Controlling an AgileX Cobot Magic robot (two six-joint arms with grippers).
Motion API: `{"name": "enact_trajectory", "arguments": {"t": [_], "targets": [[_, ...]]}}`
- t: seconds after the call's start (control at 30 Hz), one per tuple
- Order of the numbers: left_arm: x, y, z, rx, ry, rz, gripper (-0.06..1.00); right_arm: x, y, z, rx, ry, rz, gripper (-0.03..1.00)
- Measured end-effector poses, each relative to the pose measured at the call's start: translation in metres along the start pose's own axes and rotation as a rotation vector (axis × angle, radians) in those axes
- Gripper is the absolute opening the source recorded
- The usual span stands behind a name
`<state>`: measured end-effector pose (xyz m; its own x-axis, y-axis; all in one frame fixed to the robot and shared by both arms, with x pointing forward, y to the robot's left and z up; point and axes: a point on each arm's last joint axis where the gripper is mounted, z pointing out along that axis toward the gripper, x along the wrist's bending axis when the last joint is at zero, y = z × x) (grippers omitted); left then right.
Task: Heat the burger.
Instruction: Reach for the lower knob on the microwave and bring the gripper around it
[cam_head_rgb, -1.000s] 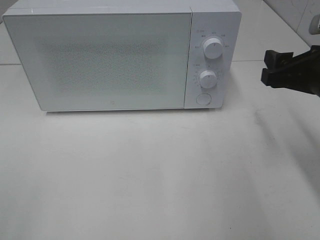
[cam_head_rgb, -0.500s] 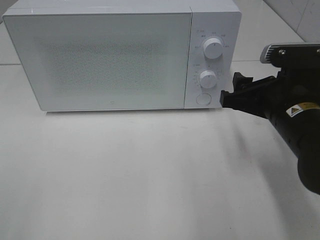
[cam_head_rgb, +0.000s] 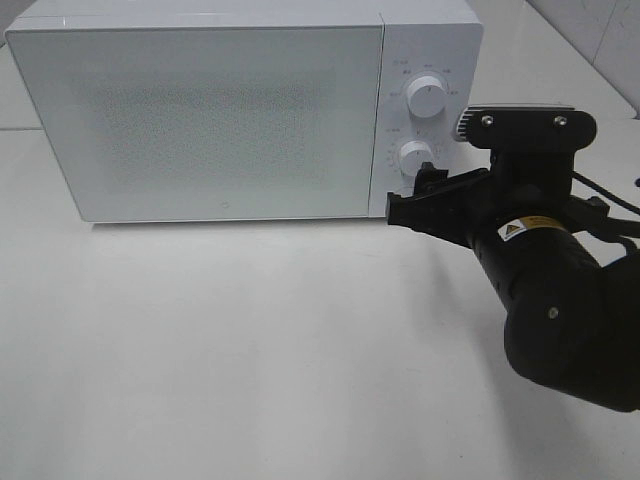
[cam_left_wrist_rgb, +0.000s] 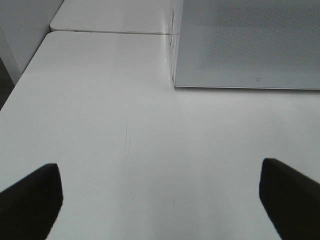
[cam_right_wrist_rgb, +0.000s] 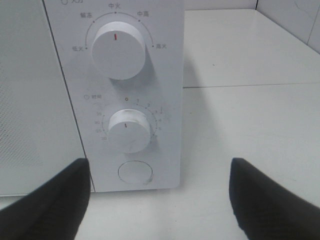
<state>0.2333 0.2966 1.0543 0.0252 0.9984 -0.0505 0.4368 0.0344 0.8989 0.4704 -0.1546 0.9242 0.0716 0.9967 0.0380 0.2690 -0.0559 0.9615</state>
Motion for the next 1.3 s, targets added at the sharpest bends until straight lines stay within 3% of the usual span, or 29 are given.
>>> {"name": "enact_trajectory", "arguments": {"t": [0.43, 1.3], "targets": [[0.0, 0.0, 0.0, 0.0, 0.0, 0.0, 0.99, 0.026, -0.009, 0.019, 0.001, 0.069, -0.053, 0.73], [0.0, 0.0, 0.0, 0.0, 0.0, 0.0, 0.99, 0.028, -0.007, 0.089, -0.045, 0.001, -0.035, 0.73]]}}
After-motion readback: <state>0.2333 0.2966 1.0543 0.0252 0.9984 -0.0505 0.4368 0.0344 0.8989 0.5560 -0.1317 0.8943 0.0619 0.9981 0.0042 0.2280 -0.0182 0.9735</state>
